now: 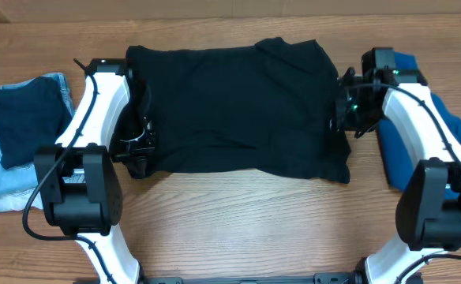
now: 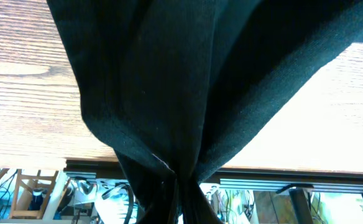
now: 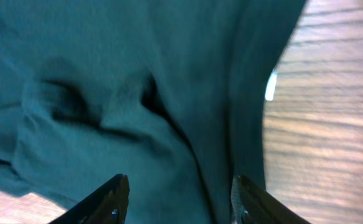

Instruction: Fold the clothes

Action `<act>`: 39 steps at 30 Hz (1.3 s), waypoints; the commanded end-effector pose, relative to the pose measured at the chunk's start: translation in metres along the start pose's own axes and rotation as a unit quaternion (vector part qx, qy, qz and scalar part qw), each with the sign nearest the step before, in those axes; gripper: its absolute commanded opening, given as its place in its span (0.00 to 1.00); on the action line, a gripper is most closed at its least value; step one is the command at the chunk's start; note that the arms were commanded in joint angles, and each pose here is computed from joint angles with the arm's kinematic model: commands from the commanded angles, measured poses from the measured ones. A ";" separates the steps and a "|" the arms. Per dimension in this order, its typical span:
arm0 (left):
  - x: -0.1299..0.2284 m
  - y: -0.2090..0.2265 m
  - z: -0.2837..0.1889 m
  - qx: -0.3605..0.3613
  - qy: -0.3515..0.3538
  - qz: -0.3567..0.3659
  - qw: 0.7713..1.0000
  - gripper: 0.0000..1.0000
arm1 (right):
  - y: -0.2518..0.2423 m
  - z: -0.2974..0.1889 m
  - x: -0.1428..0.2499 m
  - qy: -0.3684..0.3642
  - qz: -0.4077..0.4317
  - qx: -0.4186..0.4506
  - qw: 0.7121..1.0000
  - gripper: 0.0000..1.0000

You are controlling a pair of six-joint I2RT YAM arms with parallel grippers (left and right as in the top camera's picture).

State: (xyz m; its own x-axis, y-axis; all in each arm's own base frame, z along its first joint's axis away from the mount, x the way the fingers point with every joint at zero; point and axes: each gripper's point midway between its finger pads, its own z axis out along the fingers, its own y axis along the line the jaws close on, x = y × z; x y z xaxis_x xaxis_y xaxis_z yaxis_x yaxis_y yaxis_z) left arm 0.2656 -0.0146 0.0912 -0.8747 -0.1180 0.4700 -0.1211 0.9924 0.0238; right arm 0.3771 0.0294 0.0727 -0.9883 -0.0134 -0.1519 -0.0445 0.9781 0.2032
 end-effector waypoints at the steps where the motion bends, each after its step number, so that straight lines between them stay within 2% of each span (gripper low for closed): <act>1: 0.002 0.002 -0.006 0.000 -0.017 -0.009 1.000 0.07 | 0.018 0.017 -0.002 -0.013 -0.067 -0.022 0.997 0.59; 5: 0.000 0.002 -0.006 0.000 -0.021 -0.009 1.000 0.07 | 0.040 0.024 -0.016 -0.046 -0.143 -0.018 0.989 0.64; 11: -0.002 0.002 -0.006 0.001 -0.026 -0.009 1.000 0.07 | 0.035 0.050 -0.008 -0.012 -0.137 -0.014 0.990 0.67; 12: -0.003 0.002 -0.006 0.001 -0.026 -0.009 1.000 0.07 | 0.032 0.063 -0.003 0.005 -0.131 -0.014 0.991 0.64; 14: -0.003 0.002 -0.006 0.001 -0.027 -0.008 1.000 0.07 | 0.030 0.072 0.000 0.016 -0.127 -0.015 0.992 0.49; 16: -0.004 0.002 -0.007 0.002 -0.029 -0.007 1.000 0.07 | 0.029 0.073 0.001 0.018 -0.124 -0.015 0.992 0.08; 17: -0.004 0.002 -0.007 0.002 -0.030 -0.007 1.000 0.07 | 0.027 0.072 0.000 0.017 -0.109 -0.007 0.994 0.04; 20: -0.005 0.001 -0.007 0.002 -0.030 -0.007 1.000 0.07 | 0.021 0.043 -0.007 -0.002 -0.068 0.028 0.997 0.04; 22: -0.005 0.002 -0.007 -0.001 -0.031 -0.007 0.999 0.07 | 0.029 -0.007 -0.014 -0.035 -0.072 0.035 0.996 0.04; 24: -0.005 0.004 -0.007 -0.007 -0.031 -0.008 0.999 0.07 | 0.037 -0.051 0.000 -0.041 -0.073 0.034 0.996 0.04; 26: -0.005 0.005 -0.007 -0.008 -0.032 -0.008 0.999 0.07 | 0.046 -0.076 0.036 -0.006 -0.067 0.014 0.998 0.07; 27: -0.005 0.005 -0.007 -0.010 -0.032 -0.008 0.999 0.07 | 0.054 -0.079 0.052 0.021 -0.062 -0.012 0.998 0.13; 28: -0.005 0.006 -0.007 -0.011 -0.032 -0.008 0.999 0.07 | 0.062 -0.079 0.069 0.055 -0.054 -0.036 0.996 0.15; 33: -0.002 0.017 -0.007 -0.022 -0.024 -0.022 0.999 0.04 | 0.071 -0.081 0.113 0.145 -0.026 -0.072 0.986 0.15; 35: -0.001 0.022 -0.007 -0.019 -0.022 -0.031 0.999 0.04 | 0.071 -0.080 0.113 0.144 -0.027 -0.071 0.987 0.15; 38: -0.002 0.022 -0.007 -0.017 -0.022 -0.032 0.999 0.04 | 0.068 -0.074 0.102 0.121 -0.026 -0.064 0.990 0.28; 39: -0.002 0.022 -0.007 -0.016 -0.023 -0.032 0.999 0.04 | 0.055 -0.066 0.102 0.120 -0.001 -0.026 0.992 0.33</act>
State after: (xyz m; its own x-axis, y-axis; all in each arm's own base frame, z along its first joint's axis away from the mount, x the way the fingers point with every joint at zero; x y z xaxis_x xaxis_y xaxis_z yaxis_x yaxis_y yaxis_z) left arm 0.2690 0.0043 0.0892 -0.8773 -0.1652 0.4506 -0.1513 0.9862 0.0670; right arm 0.2633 0.0790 0.1456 -0.9883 -0.1406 0.0589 -0.1147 0.9403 0.3205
